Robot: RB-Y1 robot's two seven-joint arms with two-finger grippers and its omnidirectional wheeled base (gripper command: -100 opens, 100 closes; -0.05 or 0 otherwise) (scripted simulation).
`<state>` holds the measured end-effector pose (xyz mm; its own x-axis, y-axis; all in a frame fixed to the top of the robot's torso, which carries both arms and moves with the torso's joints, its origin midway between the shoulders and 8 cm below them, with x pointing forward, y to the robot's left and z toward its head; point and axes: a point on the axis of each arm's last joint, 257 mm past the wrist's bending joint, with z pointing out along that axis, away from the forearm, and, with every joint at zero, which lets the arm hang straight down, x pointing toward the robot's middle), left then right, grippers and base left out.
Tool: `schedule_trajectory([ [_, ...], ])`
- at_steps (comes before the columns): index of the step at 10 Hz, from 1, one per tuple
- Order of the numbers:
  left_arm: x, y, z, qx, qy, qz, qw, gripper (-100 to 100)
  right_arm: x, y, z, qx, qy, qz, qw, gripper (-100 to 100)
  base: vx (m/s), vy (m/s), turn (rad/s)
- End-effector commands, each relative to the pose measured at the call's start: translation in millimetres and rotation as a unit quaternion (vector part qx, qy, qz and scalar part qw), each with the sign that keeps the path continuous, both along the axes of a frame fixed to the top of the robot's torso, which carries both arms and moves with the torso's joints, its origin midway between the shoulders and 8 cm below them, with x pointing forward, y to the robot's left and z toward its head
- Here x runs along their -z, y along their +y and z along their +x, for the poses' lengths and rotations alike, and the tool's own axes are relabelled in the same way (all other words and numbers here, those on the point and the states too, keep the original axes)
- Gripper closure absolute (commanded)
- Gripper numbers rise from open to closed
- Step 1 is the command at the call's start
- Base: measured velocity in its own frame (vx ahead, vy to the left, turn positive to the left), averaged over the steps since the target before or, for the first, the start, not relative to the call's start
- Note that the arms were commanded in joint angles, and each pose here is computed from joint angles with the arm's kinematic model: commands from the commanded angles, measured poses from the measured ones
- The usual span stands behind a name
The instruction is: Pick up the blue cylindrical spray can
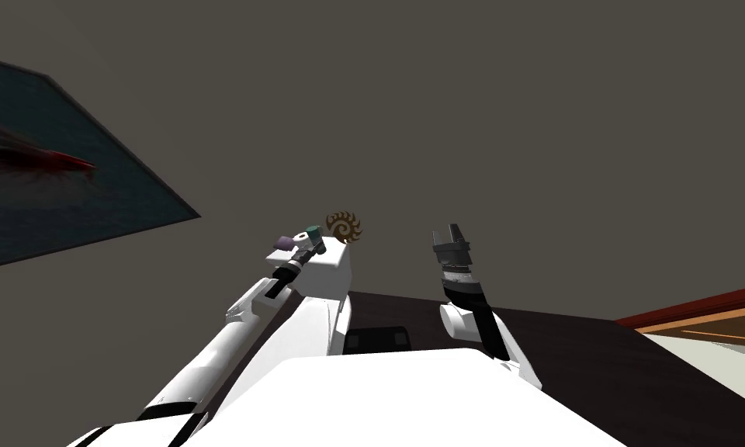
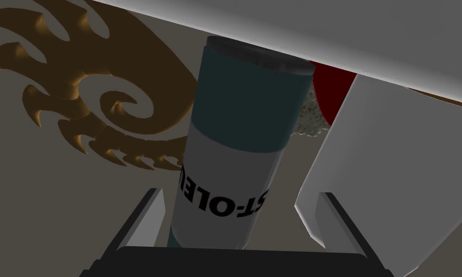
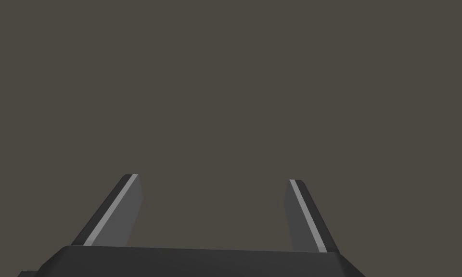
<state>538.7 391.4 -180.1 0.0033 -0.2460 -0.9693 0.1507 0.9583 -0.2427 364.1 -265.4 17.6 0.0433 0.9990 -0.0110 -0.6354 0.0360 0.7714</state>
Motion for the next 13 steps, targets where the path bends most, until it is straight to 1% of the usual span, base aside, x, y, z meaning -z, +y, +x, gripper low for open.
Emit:
schedule_trajectory([
  [1,-0.6,-0.8,13.1,-0.001,0.0,0.0,1.0,-100,0.0,0.0,0.0,0.0,0.0,0.0,1.0,0,-0.099,0.009,-0.011],
  [2,-5.0,2.0,21.1,-0.004,-0.002,0.0,1.0,-100,0.0,0.0,0.0,0.0,0.0,0.0,1.0,0,-0.061,0.009,-0.002],
  [3,-0.2,6.7,22.0,-0.009,0.003,0.0,1.0,-100,0.0,0.0,0.0,0.0,0.0,0.0,1.0,0,-0.018,0.006,0.001],
  [4,3.0,-10.6,31.9,0.006,0.002,0.0,1.0,-100,0.1,0.0,0.0,0.0,0.0,0.0,1.0,0,-0.083,0.007,0.0],
  [5,-5.5,-10.4,40.7,0.005,-0.004,0.0,1.0,-100,0.0,0.0,0.0,0.0,0.0,0.0,1.0,0,-0.112,0.019,-0.01],
  [6,-10.3,-6.7,49.9,0.0,-0.006,0.0,1.0,-100,0.0,0.0,0.0,0.0,0.0,0.0,1.0,0,-0.058,0.013,-0.003],
  [7,-1.7,1.0,50.7,-0.008,0.003,0.0,1.0,-100,0.0,0.0,0.0,0.0,0.0,0.0,1.0,0,-0.008,0.001,0.001],
  [8,-1.4,-17.9,61.2,0.008,0.002,0.002,1.0,-100,0.1,0.0,0.0,0.0,0.0,0.0,1.0,0,-0.077,0.007,0.002],
  [10,-10.8,-10.2,79.0,-0.002,-0.001,0.001,1.0,-100,0.0,0.0,0.0,0.0,0.0,0.0,1.0,0,-0.079,0.013,-0.007],
  [11,-6.3,-6.9,78.5,-0.005,0.004,0.001,1.0,-100,0.0,0.0,0.0,0.0,0.0,0.0,1.0,0,-0.014,0.0,0.0],
  [12,-6.1,-25.4,88.8,0.01,0.004,0.005,0.9999,-100,0.1,0.0,0.0,0.0,0.0,0.0,1.0,0,-0.101,0.016,0.0],
  [13,-13.9,-27.1,93.7,0.011,-0.002,0.005,0.9999,-100,0.0,0.0,0.0,0.0,0.0,0.0,1.0,0,-0.109,0.012,-0.011],
])
